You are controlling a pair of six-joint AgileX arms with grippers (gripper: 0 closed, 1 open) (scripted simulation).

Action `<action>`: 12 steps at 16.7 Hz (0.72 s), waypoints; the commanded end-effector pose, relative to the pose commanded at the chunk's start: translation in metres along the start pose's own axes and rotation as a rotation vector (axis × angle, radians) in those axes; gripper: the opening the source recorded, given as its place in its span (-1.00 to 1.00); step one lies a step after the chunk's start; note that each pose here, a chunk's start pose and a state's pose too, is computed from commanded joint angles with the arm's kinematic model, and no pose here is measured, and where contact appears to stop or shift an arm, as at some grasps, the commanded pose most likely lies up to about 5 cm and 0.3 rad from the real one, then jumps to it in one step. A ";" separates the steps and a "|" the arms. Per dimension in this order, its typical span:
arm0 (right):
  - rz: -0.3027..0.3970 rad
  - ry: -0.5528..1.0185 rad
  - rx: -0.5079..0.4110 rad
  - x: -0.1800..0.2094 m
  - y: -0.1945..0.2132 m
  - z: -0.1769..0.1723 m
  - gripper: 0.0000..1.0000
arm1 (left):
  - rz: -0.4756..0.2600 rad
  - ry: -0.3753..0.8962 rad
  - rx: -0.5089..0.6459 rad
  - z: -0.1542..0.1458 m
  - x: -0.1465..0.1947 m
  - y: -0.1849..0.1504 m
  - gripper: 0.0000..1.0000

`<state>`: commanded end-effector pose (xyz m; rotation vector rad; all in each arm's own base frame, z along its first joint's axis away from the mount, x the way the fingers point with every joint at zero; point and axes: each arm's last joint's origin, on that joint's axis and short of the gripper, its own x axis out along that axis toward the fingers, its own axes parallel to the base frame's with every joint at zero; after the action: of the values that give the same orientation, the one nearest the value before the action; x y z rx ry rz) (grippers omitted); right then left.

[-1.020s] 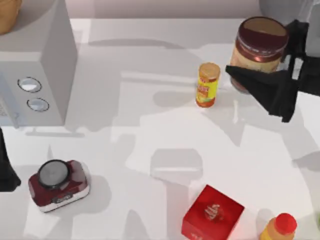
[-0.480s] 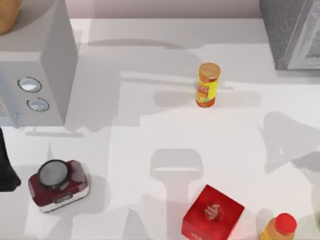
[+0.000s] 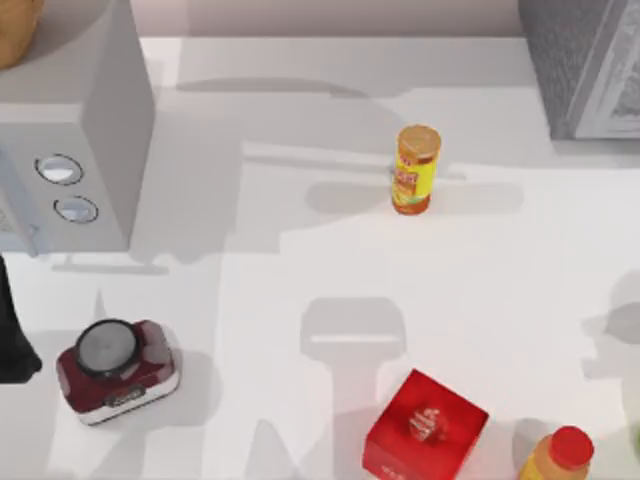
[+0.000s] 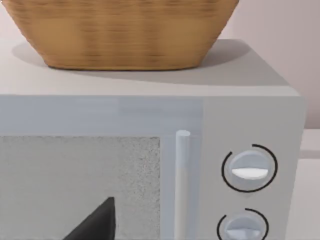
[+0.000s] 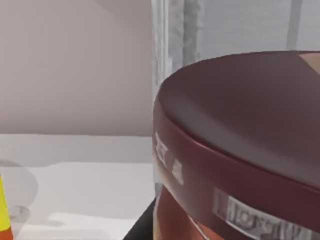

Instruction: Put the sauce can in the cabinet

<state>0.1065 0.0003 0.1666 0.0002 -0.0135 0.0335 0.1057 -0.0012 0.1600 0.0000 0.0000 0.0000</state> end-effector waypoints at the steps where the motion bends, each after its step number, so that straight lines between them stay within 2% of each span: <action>1: -0.023 0.009 0.000 -0.001 -0.001 -0.004 -1.00 | 0.000 0.000 0.000 0.000 0.000 0.000 1.00; 8: -0.028 0.014 0.001 -0.001 -0.001 -0.003 -1.00 | 0.000 0.000 0.000 0.000 0.000 0.000 1.00; 12: -0.030 0.029 -0.006 0.000 0.001 0.033 -1.00 | 0.000 0.000 0.000 0.000 0.000 0.000 1.00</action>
<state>0.1064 0.0008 0.1998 -0.0059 0.0149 0.0033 0.1057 -0.0012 0.1600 0.0000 0.0000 0.0000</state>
